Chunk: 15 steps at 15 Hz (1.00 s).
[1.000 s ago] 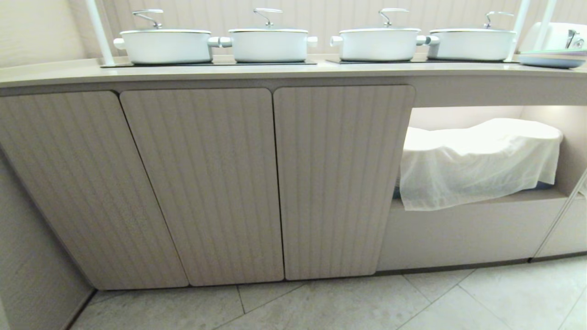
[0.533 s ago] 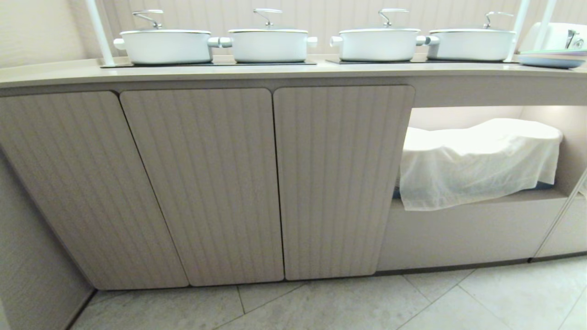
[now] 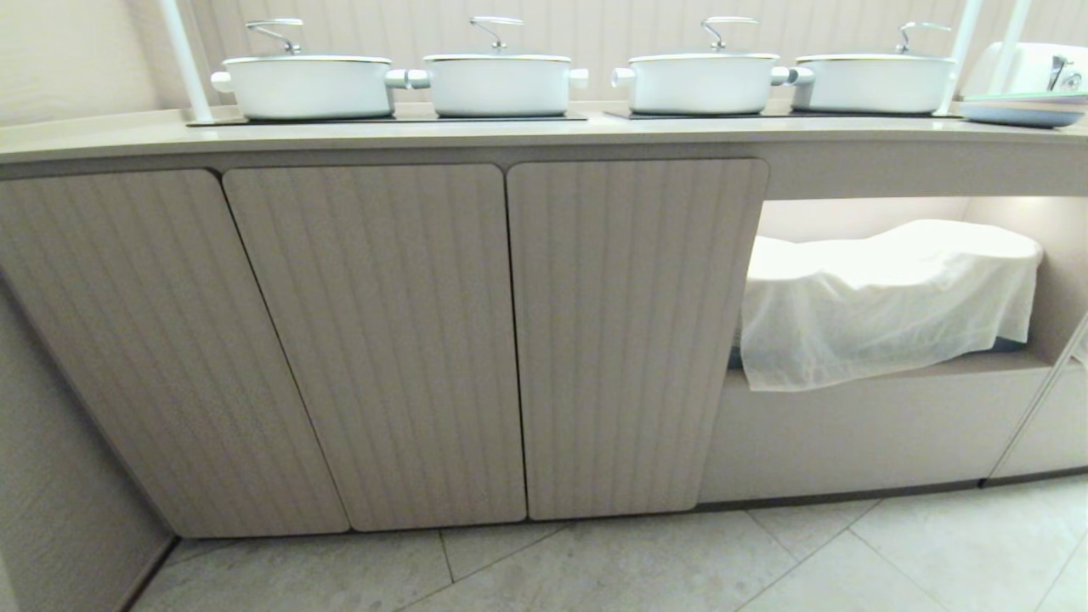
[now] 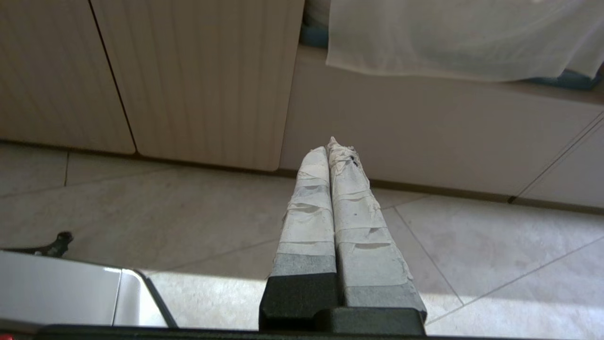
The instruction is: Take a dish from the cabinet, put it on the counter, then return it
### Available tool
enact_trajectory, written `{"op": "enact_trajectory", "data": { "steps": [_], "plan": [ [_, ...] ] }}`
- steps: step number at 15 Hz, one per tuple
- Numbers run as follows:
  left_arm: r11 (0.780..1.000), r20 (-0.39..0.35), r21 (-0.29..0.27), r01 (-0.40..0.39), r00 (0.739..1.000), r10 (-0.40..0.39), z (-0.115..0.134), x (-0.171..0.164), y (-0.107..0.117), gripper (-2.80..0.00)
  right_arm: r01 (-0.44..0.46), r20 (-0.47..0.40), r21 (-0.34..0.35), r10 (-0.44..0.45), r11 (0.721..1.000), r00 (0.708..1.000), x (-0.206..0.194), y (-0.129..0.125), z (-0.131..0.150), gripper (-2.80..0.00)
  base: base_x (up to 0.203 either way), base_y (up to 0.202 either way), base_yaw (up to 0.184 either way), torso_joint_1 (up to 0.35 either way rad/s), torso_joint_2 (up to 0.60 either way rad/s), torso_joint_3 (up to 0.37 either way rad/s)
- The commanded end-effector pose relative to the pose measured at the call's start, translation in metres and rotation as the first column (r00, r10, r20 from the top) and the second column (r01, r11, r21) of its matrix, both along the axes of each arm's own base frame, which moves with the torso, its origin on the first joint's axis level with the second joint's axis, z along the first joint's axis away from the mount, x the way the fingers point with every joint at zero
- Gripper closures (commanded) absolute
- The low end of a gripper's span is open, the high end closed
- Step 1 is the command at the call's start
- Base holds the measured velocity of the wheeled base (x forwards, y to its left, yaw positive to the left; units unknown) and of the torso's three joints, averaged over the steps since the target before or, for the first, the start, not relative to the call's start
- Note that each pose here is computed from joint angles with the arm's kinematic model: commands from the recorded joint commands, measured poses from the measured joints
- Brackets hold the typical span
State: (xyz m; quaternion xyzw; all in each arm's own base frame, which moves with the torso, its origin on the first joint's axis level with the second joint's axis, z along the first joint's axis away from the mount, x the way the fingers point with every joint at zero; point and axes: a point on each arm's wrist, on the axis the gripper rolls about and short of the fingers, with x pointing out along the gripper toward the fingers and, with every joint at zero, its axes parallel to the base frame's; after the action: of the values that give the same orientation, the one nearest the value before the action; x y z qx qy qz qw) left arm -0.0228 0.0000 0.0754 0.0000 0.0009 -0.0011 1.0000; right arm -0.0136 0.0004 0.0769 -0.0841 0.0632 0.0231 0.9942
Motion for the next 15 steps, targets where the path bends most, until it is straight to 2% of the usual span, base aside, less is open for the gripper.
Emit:
{"op": "enact_trajectory", "data": {
  "steps": [1,4,15],
  "plan": [
    [1.0,0.0,0.0,0.0,1.0,0.0,0.0,0.0,0.0,0.0,0.002,0.057,0.0,-0.002,1.0,0.998,-0.0043,0.0,-0.0008,0.0,0.0,0.0,0.0,0.0,0.0,0.0],
    [1.0,0.0,0.0,-0.001,1.0,0.001,0.0,0.0,0.0,0.0,0.002,0.119,0.004,-0.002,1.0,0.993,-0.0091,0.0,-0.0023,0.0,0.0,0.0,0.0,0.0,0.0,0.0],
    [1.0,0.0,0.0,0.001,1.0,-0.001,0.0,0.0,0.0,0.0,0.003,0.121,0.016,-0.005,1.0,0.993,-0.0093,0.0,-0.002,0.0,0.0,0.0,0.0,0.0,0.0,0.0]
  ]
}}
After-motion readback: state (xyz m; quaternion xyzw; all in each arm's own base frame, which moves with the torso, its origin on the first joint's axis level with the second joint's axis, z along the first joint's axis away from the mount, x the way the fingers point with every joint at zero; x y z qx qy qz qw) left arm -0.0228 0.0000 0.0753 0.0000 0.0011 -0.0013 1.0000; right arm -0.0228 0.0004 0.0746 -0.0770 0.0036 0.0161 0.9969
